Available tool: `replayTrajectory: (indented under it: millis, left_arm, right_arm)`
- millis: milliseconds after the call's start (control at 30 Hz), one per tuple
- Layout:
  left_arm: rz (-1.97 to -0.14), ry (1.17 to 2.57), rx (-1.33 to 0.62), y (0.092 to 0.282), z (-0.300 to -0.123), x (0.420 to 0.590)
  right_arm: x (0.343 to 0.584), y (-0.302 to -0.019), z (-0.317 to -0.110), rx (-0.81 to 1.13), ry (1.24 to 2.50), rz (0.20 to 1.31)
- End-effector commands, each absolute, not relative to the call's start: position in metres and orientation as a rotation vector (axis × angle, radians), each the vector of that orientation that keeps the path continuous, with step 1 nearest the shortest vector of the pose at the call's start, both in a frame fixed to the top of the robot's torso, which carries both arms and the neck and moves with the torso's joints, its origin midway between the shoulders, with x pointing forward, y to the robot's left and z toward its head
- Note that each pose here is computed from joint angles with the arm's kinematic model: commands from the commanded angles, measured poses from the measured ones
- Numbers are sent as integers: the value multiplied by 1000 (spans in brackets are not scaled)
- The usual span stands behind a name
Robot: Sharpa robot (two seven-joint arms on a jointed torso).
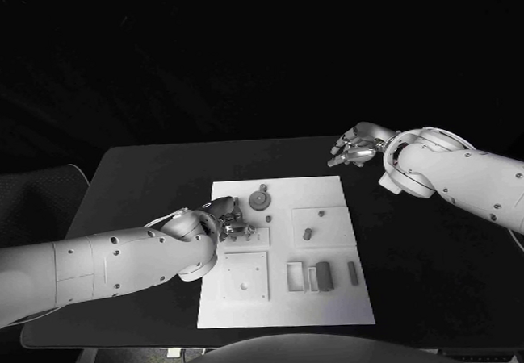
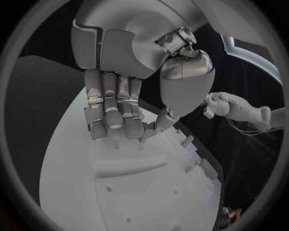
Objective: Assemble the parts on the task board
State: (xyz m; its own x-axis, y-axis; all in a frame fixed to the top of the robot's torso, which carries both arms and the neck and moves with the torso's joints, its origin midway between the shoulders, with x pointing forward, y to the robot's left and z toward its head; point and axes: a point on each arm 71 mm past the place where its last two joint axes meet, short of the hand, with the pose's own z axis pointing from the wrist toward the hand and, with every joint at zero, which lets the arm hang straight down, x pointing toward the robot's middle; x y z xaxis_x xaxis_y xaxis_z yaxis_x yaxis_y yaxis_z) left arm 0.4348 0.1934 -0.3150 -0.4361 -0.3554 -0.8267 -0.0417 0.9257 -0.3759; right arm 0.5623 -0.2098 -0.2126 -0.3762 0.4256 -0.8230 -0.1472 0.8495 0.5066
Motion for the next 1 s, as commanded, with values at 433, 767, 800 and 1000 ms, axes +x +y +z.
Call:
replayTrajectory:
  millis: [433, 767, 800, 1000]
  left_arm:
    - [-375, 1997, -287, 190, -318, 429]
    - [-359, 2010, -280, 191, -321, 431]
    - [-358, 2013, -278, 191, -322, 431]
    - [-351, 2018, -274, 190, -322, 432]
  right_arm:
    - [562, -210, -214, 198, 1880, 616]
    - [562, -210, -215, 198, 1881, 616]
    - [562, -209, -215, 197, 1882, 616]
    - [562, -209, -215, 197, 1883, 617]
